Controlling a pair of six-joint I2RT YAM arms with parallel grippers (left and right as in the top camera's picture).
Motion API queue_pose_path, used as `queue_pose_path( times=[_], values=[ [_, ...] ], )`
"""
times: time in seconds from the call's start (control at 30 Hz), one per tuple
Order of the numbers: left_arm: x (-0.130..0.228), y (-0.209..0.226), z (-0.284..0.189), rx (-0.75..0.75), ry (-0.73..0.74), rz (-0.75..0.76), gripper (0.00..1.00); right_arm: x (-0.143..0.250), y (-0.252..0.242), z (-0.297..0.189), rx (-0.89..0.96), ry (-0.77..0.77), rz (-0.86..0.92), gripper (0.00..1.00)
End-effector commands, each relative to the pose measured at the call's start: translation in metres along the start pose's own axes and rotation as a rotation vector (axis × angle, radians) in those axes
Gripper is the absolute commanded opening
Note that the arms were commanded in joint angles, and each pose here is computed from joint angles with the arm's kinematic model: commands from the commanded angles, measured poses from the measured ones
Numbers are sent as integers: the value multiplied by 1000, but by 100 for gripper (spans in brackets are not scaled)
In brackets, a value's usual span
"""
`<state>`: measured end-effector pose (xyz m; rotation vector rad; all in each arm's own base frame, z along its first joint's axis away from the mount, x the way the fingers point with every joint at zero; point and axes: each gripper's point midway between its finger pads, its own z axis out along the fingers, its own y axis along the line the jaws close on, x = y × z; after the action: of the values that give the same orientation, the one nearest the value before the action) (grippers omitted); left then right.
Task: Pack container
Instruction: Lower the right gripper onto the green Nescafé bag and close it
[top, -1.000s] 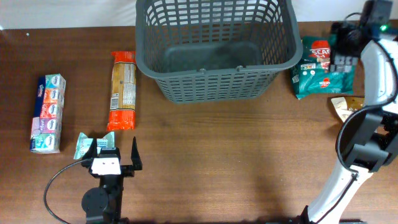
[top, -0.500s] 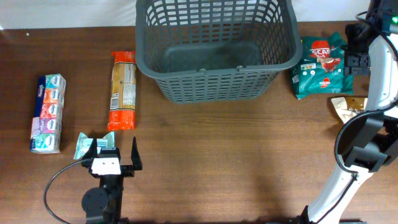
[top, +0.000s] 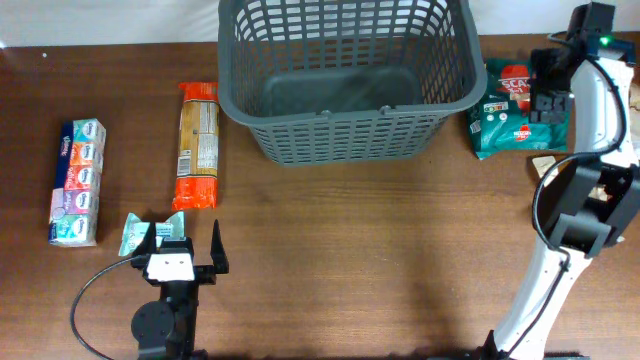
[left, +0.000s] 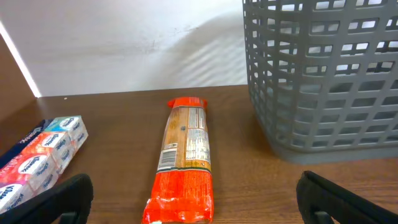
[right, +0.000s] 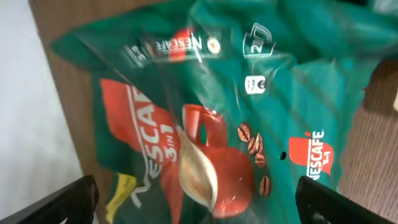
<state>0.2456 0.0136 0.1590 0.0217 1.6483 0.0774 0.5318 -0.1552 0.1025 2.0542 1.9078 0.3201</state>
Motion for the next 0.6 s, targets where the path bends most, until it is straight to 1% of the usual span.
queue_pose_path(
  times=[0.0, 0.27, 0.47, 0.57],
  values=[
    [2, 0, 0, -2, -3, 16, 99, 14, 6, -1, -16, 26, -27, 99],
    [2, 0, 0, -2, -2, 16, 99, 15, 4, 0, -3, 6, -42, 99],
    [1, 0, 0, -2, -3, 16, 99, 5, -11, 0, 64, -58, -43, 99],
    [2, 0, 0, -2, -2, 16, 99, 4, -12, 1, 71, -65, -44, 99]
  ],
)
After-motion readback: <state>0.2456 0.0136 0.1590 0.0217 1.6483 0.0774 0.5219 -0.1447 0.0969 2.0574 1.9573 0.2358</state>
